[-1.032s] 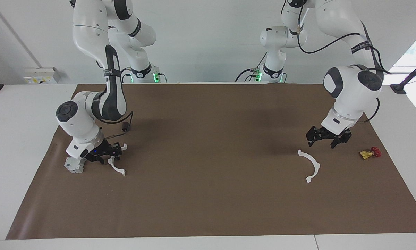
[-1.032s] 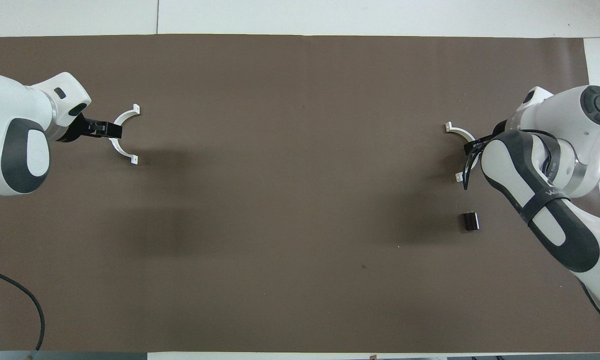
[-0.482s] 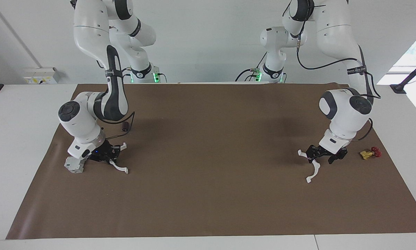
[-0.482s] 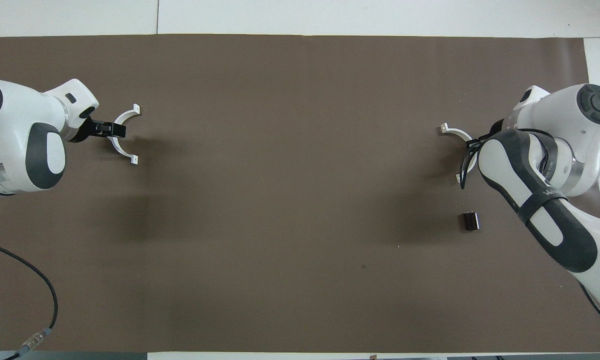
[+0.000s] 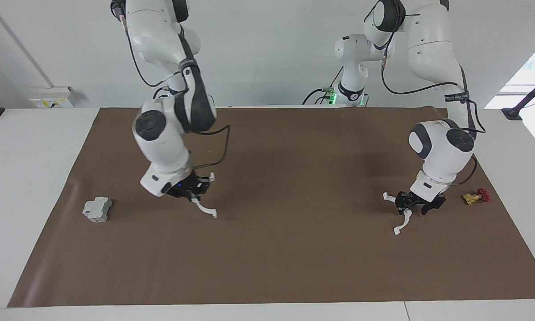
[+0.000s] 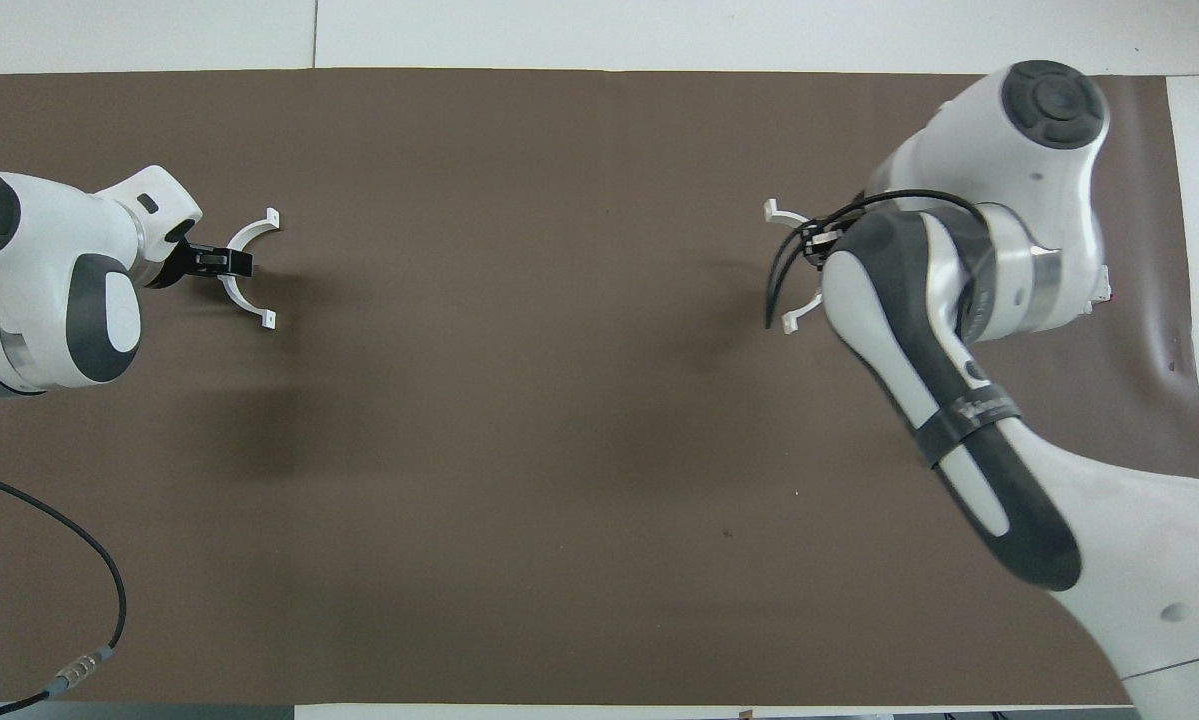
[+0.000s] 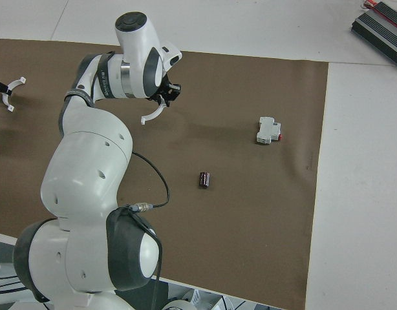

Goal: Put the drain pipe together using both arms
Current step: 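Lift the clamp halves with both grippers and carry them toward each other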

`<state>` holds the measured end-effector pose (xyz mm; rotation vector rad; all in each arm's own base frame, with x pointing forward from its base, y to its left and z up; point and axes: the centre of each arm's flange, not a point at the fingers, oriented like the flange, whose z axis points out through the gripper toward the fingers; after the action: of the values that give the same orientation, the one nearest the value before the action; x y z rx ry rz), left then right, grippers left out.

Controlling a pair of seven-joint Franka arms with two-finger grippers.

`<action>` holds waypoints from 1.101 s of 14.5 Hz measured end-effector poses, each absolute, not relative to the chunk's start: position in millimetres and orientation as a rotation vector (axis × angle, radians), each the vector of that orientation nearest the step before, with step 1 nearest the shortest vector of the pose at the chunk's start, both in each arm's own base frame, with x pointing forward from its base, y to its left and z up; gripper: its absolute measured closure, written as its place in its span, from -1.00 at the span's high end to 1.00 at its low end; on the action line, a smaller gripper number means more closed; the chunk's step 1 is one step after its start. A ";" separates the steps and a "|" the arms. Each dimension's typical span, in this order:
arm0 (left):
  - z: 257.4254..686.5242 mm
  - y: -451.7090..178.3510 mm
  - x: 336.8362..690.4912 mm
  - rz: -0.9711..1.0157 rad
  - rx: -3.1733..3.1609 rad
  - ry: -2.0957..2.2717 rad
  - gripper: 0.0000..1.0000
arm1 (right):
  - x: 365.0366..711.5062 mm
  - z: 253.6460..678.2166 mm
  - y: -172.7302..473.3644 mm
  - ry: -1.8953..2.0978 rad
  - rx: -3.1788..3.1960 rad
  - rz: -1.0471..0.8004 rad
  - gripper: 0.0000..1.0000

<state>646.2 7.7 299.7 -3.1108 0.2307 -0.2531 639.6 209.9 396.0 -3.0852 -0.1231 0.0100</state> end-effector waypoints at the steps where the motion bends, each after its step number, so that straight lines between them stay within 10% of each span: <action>1: 299.4 7.7 646.1 -0.253 -3.111 0.231 0.29 | 628.6 389.0 252.2 -0.092 -3.092 0.009 -0.59; 5: 301.3 8.5 646.7 -0.262 -3.110 0.228 -0.59 | 611.8 347.2 329.4 -0.110 -3.080 -0.074 -0.59; 16: 388.9 -52.1 646.2 -0.251 -3.076 0.226 -0.59 | 613.2 298.6 311.5 -0.096 -3.096 -0.067 -0.59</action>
<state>646.2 -52.1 388.9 -3.0759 0.2259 -0.2514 613.2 311.5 298.6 -3.0960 -0.0963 -0.0675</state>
